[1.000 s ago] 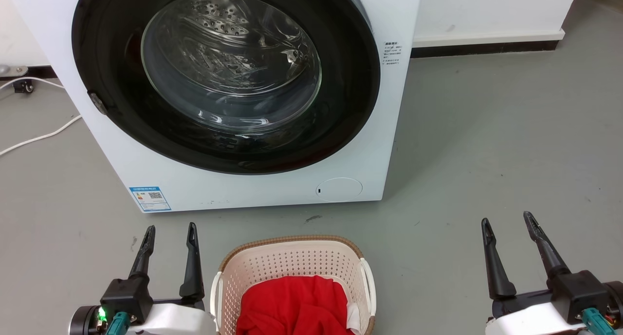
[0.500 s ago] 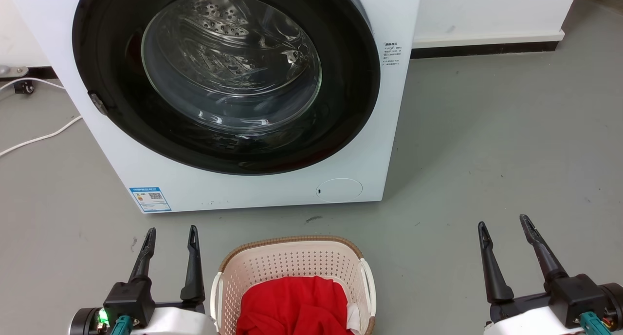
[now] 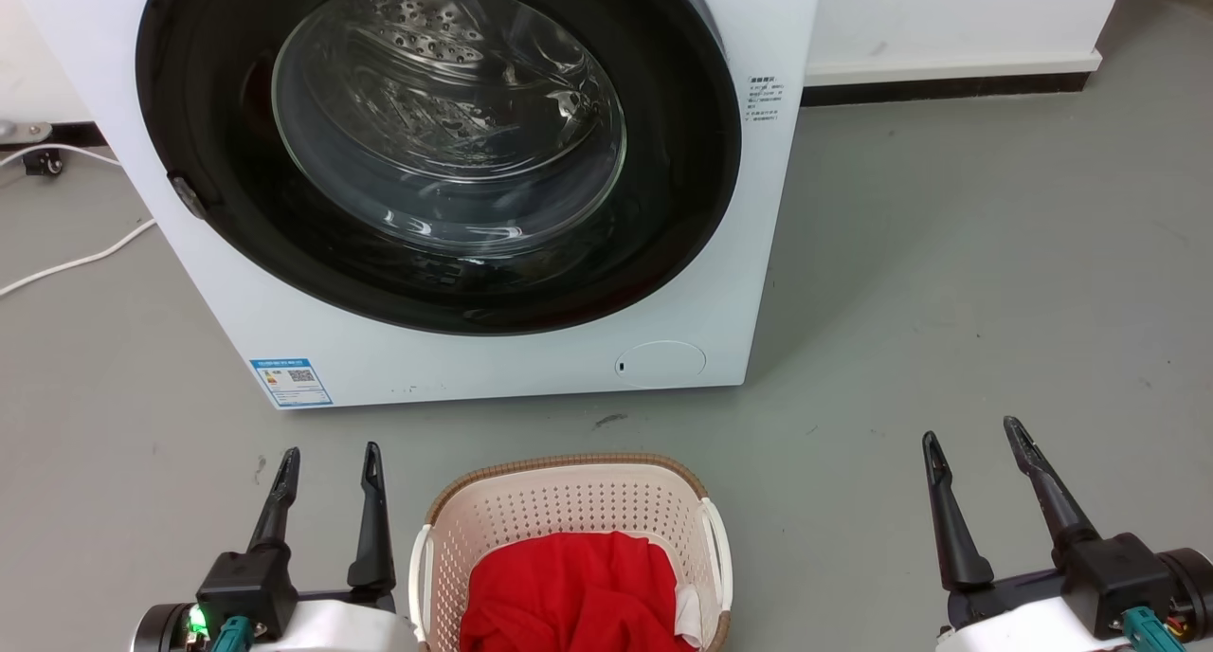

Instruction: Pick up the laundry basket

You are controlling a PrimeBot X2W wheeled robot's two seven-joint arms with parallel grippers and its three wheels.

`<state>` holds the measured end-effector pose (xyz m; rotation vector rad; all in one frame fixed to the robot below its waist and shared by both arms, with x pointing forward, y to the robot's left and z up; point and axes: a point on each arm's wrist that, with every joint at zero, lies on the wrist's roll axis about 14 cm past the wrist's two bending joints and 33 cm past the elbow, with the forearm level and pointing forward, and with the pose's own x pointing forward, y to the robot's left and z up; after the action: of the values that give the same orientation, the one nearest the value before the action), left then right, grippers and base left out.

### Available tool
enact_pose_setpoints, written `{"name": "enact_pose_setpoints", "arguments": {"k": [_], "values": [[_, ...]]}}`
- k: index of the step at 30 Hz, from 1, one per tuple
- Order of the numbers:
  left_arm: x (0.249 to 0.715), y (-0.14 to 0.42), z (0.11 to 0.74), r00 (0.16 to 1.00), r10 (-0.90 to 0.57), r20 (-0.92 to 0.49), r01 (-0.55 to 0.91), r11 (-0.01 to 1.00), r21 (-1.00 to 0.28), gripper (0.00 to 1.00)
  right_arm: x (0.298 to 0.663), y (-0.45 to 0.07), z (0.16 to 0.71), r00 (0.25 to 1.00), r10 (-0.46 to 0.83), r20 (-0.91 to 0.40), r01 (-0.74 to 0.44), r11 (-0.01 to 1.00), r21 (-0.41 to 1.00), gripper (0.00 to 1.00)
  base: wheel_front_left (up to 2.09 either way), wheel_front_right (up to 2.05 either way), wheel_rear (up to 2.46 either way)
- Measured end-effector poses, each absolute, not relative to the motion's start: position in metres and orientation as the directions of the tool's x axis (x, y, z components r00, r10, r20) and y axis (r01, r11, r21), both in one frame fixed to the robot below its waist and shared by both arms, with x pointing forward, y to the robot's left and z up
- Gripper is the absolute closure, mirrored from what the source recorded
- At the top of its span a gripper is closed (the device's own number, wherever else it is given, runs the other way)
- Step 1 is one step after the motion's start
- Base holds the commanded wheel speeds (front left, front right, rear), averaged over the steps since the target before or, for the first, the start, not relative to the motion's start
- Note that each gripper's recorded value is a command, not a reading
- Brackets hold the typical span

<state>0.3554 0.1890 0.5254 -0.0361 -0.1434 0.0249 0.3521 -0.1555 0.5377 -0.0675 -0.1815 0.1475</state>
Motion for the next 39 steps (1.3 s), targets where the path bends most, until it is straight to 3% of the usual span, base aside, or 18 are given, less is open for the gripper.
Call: {"name": "enact_pose_setpoints", "arguments": {"k": [9,22,30,39], "values": [[0.371,0.201,0.499,0.997,0.052,0.062,-0.048,0.997,-0.067,0.0,0.369,-0.128,0.518,0.966,0.229,0.117,-0.223,0.973,-0.058,0.0,0.0,0.0,0.0],[0.45,0.217,0.414,0.981,0.01,-0.192,-0.018,0.999,-0.039,0.0,0.45,-0.079,0.434,0.914,0.385,-0.129,-0.396,0.915,-0.08,0.0,0.0,0.0,0.0],[0.475,0.222,0.335,0.912,-0.002,-0.41,-0.01,1.0,-0.029,0.0,0.481,-0.063,0.358,0.843,0.435,-0.316,-0.474,0.878,-0.057,0.0,0.0,0.0,0.0],[0.47,0.229,0.256,0.79,-0.003,-0.613,-0.005,1.0,-0.012,0.0,0.484,-0.06,0.268,0.717,0.445,-0.536,-0.54,0.841,-0.024,0.0,0.0,0.0,0.0]]}}
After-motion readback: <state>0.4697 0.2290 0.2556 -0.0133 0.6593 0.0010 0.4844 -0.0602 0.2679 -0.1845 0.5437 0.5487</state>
